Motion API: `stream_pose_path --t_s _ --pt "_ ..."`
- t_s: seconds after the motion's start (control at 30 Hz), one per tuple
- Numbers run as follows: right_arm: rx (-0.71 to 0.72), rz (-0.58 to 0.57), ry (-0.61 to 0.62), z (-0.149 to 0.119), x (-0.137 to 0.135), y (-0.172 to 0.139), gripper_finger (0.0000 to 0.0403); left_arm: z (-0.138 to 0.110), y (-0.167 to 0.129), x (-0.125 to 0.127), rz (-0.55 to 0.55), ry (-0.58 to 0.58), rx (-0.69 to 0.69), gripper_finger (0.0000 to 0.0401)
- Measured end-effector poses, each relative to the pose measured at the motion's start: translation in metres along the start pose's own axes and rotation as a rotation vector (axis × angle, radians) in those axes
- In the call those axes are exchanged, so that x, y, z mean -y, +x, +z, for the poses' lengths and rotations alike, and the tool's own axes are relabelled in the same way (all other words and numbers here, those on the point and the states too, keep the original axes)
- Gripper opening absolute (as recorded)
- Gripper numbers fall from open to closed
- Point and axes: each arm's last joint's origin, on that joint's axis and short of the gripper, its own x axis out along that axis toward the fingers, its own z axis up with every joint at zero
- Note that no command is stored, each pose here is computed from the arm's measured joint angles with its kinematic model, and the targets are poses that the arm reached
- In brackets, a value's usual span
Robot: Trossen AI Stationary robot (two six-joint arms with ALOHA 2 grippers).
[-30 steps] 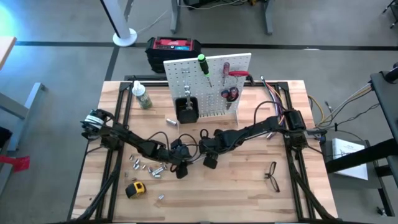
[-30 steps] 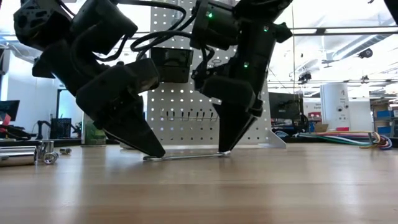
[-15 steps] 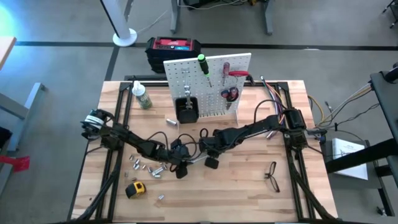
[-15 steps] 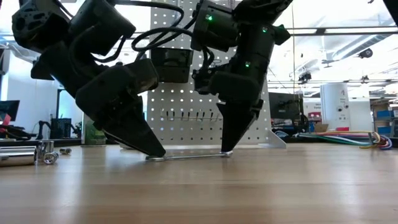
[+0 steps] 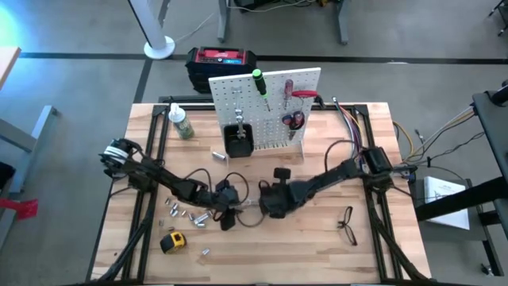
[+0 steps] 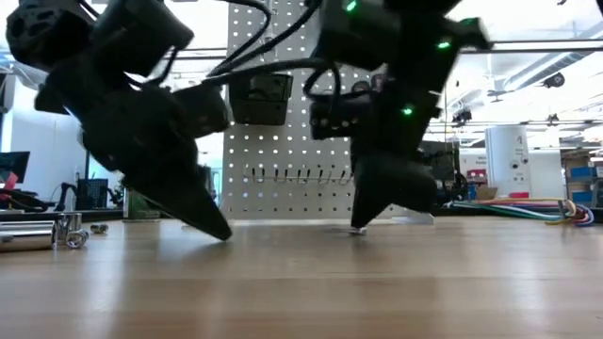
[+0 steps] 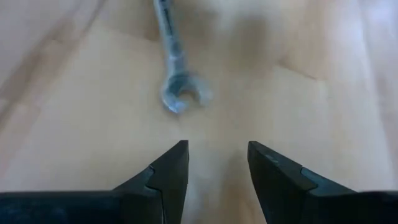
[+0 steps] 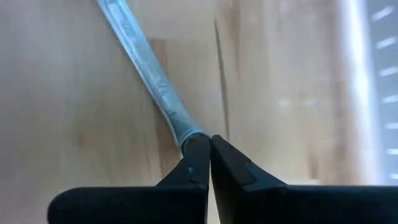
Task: Hang tools onto peg board
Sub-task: Hang the silver wrench on the pegboard
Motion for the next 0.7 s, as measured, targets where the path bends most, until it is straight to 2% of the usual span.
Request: stream_pose_path --t_s 0.17,0.27,0.4,0.57,0.7 --pt "0.114 -0.218 -0.073 -0.008 -0.025 -0.022 0.0001 0.007 -0.01 0.002 -0.018 -0.007 0.041 0.0155" --pt "0.177 -0.302 -0.098 -0.011 -0.036 -0.032 0.0001 0.009 -0.012 0.003 -0.019 -0.005 0.058 0.0155" --pt "0.172 -0.248 -0.058 -0.011 -0.039 -0.033 0.0001 0.012 -0.014 0.004 -0.022 -0.007 0.087 0.0155" --pt "0.122 -0.091 0.187 -0.008 -0.029 -0.029 0.0 0.017 -0.012 0.003 0.053 0.005 0.143 0.0155" --pt "0.105 0.016 0.323 -0.013 -0.018 -0.034 0.0 0.018 -0.006 0.001 0.071 0.014 0.14 0.0155"
